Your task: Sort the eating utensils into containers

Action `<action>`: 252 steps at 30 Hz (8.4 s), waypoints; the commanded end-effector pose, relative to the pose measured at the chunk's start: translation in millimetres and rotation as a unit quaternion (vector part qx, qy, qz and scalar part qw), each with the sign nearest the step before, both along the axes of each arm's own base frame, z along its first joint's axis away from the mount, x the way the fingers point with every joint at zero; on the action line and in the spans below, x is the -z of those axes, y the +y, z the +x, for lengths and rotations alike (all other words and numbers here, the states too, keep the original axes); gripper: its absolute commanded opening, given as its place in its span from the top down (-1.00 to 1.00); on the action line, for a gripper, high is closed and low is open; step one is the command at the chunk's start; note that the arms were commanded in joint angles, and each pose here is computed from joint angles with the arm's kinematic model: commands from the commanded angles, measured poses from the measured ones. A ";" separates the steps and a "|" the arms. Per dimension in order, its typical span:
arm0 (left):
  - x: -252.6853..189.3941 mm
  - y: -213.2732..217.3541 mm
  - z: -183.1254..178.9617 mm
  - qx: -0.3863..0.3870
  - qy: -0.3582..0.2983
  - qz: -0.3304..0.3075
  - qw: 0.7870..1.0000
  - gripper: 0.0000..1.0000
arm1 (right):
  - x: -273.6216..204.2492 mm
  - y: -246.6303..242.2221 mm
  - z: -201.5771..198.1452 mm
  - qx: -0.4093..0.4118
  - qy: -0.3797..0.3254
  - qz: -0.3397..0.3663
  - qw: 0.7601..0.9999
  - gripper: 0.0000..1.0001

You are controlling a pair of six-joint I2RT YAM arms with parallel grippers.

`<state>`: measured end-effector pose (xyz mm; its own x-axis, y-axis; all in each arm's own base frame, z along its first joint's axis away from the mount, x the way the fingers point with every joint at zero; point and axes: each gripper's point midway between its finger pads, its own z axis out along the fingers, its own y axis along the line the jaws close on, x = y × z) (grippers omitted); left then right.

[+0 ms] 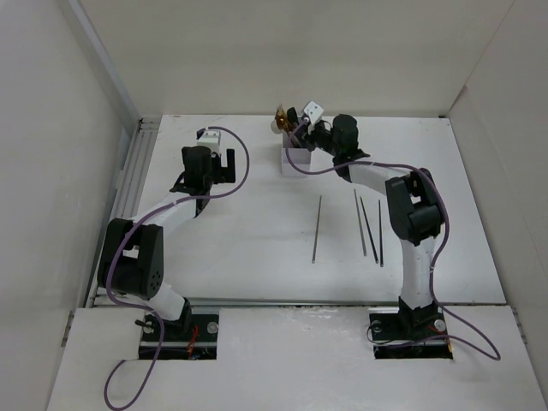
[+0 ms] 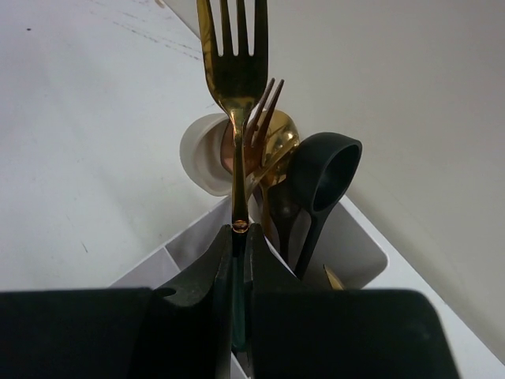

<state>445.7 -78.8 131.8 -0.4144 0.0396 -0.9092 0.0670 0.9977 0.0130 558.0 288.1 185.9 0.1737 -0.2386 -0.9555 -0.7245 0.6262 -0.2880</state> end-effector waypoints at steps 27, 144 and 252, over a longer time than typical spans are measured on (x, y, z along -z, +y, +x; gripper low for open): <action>-40.9 -11.9 -11.3 0.040 -0.060 -0.028 0.997 -1.00 | -106.9 -28.0 -63.1 0.181 0.070 0.003 0.981 -0.39; -22.0 -14.4 -5.0 0.034 -0.028 -0.009 0.999 -1.00 | -21.9 18.9 -10.5 0.022 0.050 0.142 0.988 1.00; -37.9 -20.5 -73.0 0.076 -0.100 -0.086 0.988 -1.00 | 175.5 -196.0 -228.7 0.398 0.549 -0.199 0.707 1.00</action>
